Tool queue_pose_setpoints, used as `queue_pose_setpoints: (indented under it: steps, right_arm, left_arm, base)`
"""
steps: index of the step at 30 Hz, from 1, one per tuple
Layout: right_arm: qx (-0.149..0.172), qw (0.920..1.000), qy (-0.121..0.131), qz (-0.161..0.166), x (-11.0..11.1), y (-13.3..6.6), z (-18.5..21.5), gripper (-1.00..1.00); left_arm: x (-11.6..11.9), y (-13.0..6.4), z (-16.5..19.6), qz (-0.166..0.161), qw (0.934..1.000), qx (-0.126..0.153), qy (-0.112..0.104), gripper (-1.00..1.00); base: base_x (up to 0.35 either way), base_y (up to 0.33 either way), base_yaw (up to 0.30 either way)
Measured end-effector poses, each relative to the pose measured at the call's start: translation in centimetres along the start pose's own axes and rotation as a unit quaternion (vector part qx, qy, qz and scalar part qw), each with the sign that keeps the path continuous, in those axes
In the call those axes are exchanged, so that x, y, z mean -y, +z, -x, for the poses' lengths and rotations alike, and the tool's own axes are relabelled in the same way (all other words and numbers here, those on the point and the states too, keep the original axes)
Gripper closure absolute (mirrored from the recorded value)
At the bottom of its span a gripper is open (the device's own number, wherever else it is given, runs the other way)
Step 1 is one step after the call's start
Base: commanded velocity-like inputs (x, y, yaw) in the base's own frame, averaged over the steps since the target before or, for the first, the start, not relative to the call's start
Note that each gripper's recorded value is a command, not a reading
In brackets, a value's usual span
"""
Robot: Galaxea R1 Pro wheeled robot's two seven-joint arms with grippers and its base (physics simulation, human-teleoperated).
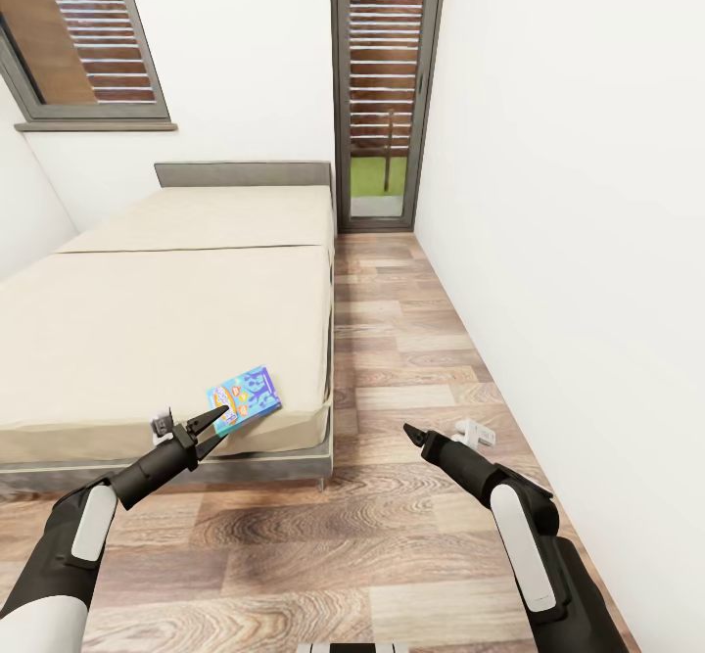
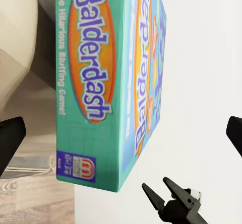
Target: Put all the toys in the child's room - the three board games (two on the bed and one on the table), the two jigsaw puzzles on the table, and the tennis ball on the table - inside the toy box on the table in the child's room.
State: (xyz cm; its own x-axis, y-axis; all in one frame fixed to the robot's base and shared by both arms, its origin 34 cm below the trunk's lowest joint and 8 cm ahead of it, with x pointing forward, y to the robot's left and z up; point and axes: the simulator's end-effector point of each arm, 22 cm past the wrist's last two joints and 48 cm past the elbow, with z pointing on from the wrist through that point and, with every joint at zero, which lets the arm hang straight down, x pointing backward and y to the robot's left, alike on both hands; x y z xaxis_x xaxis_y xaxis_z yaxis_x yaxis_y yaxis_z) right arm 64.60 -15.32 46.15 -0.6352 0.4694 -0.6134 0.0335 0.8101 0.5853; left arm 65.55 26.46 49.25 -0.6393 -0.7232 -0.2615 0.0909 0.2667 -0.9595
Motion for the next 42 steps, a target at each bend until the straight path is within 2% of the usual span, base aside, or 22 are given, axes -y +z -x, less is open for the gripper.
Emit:
queue_pose_setpoints:
  steps: [26, 27, 42]
  right_arm:
    - [0.0, 1.0, 0.0, 0.0, -0.02, 0.0, 0.0, -1.0]
    - [0.0, 1.0, 0.0, 0.0, -0.01, 0.0, -0.01, -1.0]
    - [0.0, 1.0, 0.0, 0.0, -0.02, -0.01, -0.01, -1.0]
  left_arm:
    - [-0.11, -0.04, -0.08, 0.001, 1.0, 0.0, -0.001, -1.0]
    - [-0.12, -0.04, -0.08, 0.001, 1.0, 0.0, -0.001, 1.0]
    - [0.48, -0.04, -0.1, -0.011, 0.9998, -0.002, -0.017, 1.0]
  base:
    - [0.0, 0.0, 0.0]
    - [0.0, 0.0, 0.0]
    - [0.0, 0.0, 0.0]
